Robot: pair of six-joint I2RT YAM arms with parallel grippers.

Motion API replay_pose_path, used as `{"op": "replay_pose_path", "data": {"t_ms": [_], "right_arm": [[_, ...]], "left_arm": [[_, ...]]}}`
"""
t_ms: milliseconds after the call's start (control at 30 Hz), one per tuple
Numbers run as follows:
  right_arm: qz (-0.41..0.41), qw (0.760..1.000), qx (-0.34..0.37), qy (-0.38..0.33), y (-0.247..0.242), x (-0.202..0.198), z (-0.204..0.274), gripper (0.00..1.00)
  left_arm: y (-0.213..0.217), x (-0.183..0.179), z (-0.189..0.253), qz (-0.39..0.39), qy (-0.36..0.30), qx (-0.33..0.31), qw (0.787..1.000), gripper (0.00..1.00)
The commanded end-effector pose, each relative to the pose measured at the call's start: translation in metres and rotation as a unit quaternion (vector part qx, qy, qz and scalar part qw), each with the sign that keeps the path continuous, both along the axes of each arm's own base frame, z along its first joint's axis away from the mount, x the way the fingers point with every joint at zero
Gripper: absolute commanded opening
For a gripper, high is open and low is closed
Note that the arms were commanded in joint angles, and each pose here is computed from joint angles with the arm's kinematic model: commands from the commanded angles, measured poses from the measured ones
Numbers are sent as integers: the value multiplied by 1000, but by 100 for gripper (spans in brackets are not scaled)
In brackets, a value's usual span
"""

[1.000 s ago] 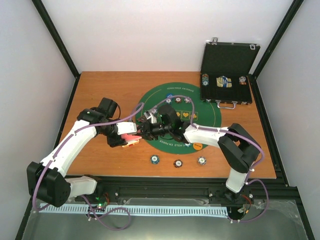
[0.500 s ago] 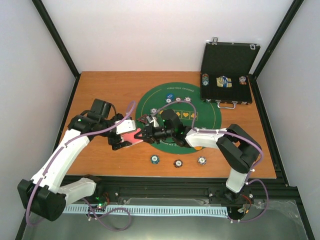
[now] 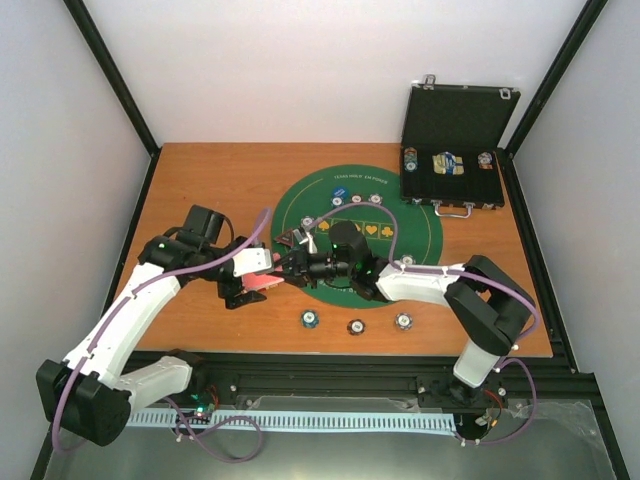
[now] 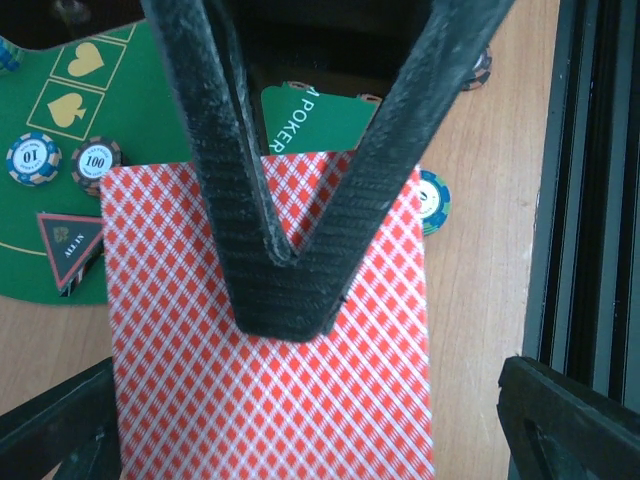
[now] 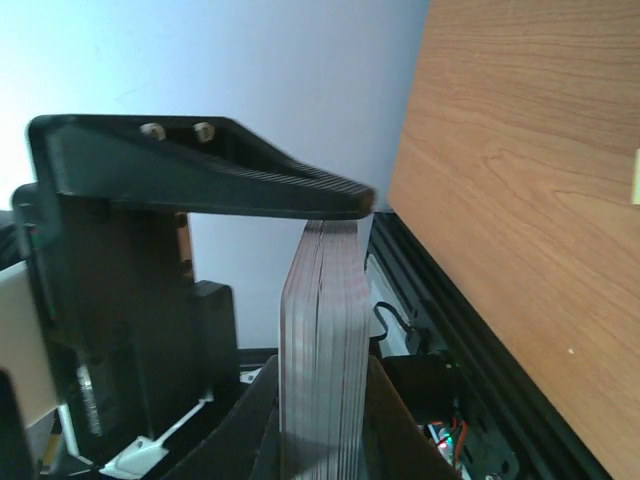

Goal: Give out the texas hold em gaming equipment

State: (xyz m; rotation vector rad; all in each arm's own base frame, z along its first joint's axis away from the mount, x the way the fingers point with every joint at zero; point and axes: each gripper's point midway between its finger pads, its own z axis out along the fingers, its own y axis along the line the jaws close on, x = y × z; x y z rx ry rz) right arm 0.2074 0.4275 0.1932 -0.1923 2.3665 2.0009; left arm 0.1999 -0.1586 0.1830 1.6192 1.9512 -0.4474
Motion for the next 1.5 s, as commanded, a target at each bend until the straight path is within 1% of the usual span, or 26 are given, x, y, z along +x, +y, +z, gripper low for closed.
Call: {"op": "replay_pose_path", "data": {"t_ms": [0, 100, 167, 333, 467, 600, 633, 733, 800, 900, 1100, 1200, 1267, 1400, 1433, 1467], "right_arm": [[4, 998, 54, -33, 7, -9, 42, 3], [6, 998, 58, -34, 12, -11, 47, 3], [7, 998, 58, -36, 14, -11, 49, 3], [11, 998, 53, -35, 20, -12, 47, 3], [10, 998, 43, -34, 20, -12, 42, 3], [9, 999, 24, -35, 18, -12, 32, 3], [7, 999, 20, -33, 17, -11, 30, 3], [5, 999, 11, -33, 17, -11, 26, 3], [3, 999, 5, -34, 17, -10, 24, 3], [0, 999, -1, -35, 17, -10, 22, 3], [-4, 999, -18, -32, 14, -10, 11, 3], [-7, 999, -28, -27, 13, -9, 4, 3], [-7, 999, -32, -25, 13, -10, 0, 3], [-5, 999, -33, -28, 14, -11, 0, 3], [-4, 999, -33, -29, 14, -11, 0, 3], [-4, 999, -32, -29, 14, -12, 0, 3]], "left_arm": [[-6, 0, 5, -20, -16, -14, 1000, 100], [-5, -1, 2, -25, -14, -8, 1000, 100], [-4, -1, 1, -23, -15, -3, 1000, 98], [-5, -5, 9, -27, -29, -16, 999, 84], [-1, -8, 12, -28, -47, -12, 998, 77], [2, -7, 14, -26, -62, -4, 998, 64], [2, -7, 15, -25, -64, -5, 998, 63], [1, -9, 18, -29, -65, -11, 997, 64], [-1, -9, 19, -30, -68, -17, 997, 70], [-1, -6, 19, -24, -76, -21, 997, 70], [8, 7, 7, 1, -91, 9, 996, 58], [8, 6, 6, 2, -90, 8, 996, 58], [7, 6, 7, 3, -93, 5, 996, 61], [8, 7, 7, 8, -93, 5, 996, 76], [8, 7, 6, 8, -91, 4, 996, 79], [8, 6, 5, 8, -89, 4, 996, 80]]}}
